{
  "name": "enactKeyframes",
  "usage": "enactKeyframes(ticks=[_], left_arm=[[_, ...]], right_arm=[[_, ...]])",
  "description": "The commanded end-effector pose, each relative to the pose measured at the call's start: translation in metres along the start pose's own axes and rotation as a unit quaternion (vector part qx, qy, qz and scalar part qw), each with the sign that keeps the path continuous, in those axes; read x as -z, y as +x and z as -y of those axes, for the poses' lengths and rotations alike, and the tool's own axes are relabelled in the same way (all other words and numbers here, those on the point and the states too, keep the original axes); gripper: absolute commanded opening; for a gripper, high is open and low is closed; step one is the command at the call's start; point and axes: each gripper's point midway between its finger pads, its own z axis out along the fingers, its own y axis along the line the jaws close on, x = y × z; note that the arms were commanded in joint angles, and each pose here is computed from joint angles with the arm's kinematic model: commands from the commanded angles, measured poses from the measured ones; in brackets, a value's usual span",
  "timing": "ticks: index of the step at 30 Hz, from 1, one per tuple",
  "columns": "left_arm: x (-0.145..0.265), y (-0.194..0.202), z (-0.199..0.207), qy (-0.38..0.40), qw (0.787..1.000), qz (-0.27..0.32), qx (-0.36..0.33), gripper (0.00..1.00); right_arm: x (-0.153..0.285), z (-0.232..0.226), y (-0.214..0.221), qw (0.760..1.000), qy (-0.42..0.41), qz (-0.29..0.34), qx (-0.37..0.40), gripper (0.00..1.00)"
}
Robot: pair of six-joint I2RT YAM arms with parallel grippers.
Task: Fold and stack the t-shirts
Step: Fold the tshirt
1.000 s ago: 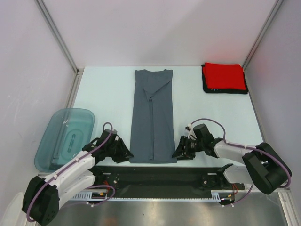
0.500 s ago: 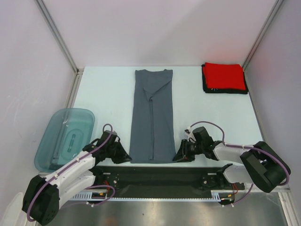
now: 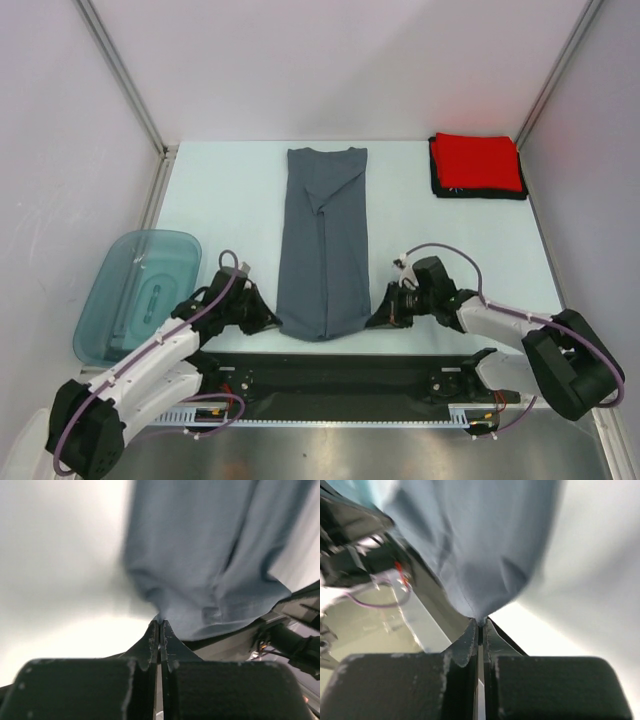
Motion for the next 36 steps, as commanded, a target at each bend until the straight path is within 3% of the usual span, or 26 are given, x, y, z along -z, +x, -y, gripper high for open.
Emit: enactKeyframes(ticks=[1,9,11,12,19,25,36], left_arm=[[0.014,-0.048,0.058,0.058,0.994,0.075,-0.054,0.00],[-0.007,-0.145,0.105,0.027,0.990,0.125,-0.063,0.00],[-0.016,-0.175,0.114,0.023,0.990,0.128,-0.049,0.00],[-0.019,-0.185,0.116,0.020,0.990,0.129,-0.047,0.00],[-0.032,-0.262,0.138,0.024,0.987,0.154,-0.030,0.00],[-0.052,-0.291,0.136,0.029,0.990,0.139,-0.013,0.00],[-0.084,-0.295,0.124,0.023,0.994,0.110,0.008,0.01]], right_arm=[[0.012,-0.032,-0.051,0.997,-0.038,0.050,0.038,0.00],[0.014,-0.045,-0.173,0.995,-0.033,0.085,0.047,0.00],[0.008,-0.030,-0.193,0.997,-0.021,0.075,0.028,0.00],[0.013,-0.045,-0.217,0.995,-0.032,0.089,0.045,0.00],[0.001,-0.040,-0.294,0.994,-0.042,0.090,0.034,0.00],[-0.011,-0.027,-0.318,0.995,-0.043,0.083,0.014,0.00],[-0.020,-0.005,-0.334,0.996,-0.046,0.072,-0.004,0.00]])
